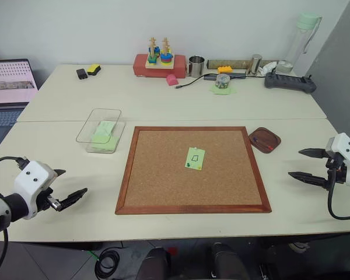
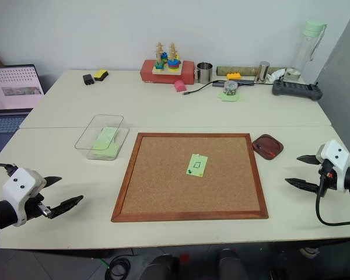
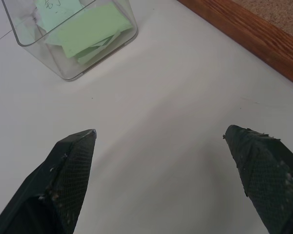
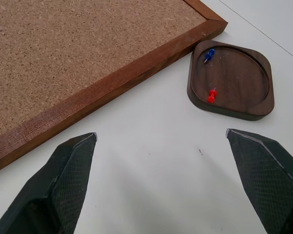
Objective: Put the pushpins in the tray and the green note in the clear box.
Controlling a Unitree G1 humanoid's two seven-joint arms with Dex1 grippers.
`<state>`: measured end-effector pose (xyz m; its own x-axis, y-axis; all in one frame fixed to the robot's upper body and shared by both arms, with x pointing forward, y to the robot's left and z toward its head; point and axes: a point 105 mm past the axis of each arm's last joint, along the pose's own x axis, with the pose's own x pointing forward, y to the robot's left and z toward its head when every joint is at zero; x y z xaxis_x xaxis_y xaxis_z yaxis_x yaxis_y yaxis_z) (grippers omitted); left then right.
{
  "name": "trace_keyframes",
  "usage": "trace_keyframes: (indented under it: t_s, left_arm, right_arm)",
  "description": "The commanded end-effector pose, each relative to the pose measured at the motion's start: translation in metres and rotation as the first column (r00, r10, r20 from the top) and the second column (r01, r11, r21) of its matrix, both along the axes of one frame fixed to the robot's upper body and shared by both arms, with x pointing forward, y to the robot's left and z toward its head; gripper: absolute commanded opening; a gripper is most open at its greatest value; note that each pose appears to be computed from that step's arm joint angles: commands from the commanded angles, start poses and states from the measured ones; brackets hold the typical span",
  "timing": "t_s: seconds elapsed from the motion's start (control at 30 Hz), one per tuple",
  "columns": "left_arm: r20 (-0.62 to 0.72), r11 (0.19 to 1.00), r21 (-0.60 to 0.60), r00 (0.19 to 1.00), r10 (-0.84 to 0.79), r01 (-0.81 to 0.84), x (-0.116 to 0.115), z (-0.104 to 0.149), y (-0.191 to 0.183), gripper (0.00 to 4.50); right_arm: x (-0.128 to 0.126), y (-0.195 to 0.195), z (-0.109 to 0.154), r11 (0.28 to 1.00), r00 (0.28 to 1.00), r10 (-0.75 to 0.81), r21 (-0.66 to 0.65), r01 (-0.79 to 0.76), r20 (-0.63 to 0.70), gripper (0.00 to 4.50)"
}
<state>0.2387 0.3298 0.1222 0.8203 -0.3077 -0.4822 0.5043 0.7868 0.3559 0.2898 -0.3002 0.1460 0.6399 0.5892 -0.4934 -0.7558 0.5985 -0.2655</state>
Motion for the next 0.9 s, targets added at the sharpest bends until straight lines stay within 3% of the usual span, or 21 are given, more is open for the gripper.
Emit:
trace_keyframes:
  t_s: [0.03, 0.9]
  left_arm:
    - [0.035, 1.0, 0.002, 0.999, -0.019, 0.019, 0.0, 0.013, -0.002, 4.5]
    - [0.071, 0.998, -0.063, 0.997, 0.012, -0.007, 0.005, 0.019, 0.005, 4.5]
  right_arm:
    - [0.001, 0.001, 0.012, 1.0, 0.999, 0.016, -0.016, -0.015, 0.039, 4.47]
    - [0.004, 0.008, 0.014, 0.999, 0.998, 0.03, 0.013, -0.031, 0.06, 4.47]
